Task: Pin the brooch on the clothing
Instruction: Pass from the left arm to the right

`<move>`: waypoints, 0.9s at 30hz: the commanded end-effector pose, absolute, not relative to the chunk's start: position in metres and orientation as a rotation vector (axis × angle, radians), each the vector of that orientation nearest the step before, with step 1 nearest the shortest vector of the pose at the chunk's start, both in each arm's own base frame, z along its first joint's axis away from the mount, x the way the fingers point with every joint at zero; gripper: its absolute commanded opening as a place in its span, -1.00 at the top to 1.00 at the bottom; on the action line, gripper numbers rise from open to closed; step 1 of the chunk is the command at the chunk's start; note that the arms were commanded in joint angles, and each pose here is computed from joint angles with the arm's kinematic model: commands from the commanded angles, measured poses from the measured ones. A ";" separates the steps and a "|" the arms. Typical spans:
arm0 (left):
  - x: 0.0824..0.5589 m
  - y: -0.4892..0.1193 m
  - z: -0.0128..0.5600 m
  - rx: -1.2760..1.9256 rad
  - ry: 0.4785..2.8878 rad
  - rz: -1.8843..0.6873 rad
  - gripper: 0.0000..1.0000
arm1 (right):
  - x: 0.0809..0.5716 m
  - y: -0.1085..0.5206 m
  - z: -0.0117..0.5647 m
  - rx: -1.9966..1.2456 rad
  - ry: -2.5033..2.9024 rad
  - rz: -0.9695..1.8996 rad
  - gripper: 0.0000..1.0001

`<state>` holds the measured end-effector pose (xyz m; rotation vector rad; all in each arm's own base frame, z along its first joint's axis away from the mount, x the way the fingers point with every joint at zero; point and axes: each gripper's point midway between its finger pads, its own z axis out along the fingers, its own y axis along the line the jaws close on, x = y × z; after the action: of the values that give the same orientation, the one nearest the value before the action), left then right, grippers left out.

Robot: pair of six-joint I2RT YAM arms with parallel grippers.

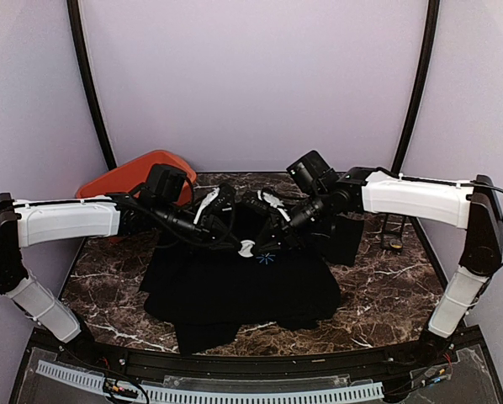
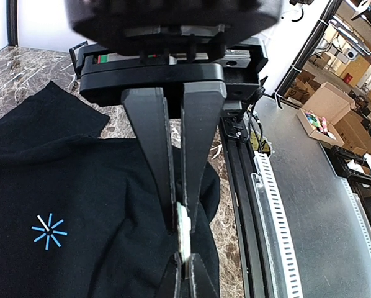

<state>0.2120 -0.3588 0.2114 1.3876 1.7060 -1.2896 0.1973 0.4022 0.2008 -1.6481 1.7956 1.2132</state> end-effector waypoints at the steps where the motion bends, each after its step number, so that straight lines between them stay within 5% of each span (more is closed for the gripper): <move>1: 0.215 -0.360 0.217 1.388 1.694 -1.268 0.89 | 0.202 0.407 0.206 -1.629 1.771 1.186 1.00; 4: 0.223 -0.357 0.220 1.342 1.711 -1.265 0.24 | 0.209 0.405 0.207 -1.590 1.767 1.126 1.00; 8: 0.236 -0.350 0.230 1.249 1.697 -1.283 -0.30 | 0.221 0.403 0.211 -1.495 1.750 1.047 1.00; 15: 0.246 -0.346 0.236 1.162 1.684 -1.326 -0.47 | 0.244 0.396 0.221 -1.303 1.712 0.876 1.00; 27: 0.248 -0.355 0.230 1.094 1.697 -1.469 -0.43 | 0.253 0.405 0.231 -1.182 1.618 0.598 1.00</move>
<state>0.2515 -0.3534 0.2290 1.1064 1.7111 -1.4102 0.2451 0.4040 0.2157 -1.2631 1.6774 0.6961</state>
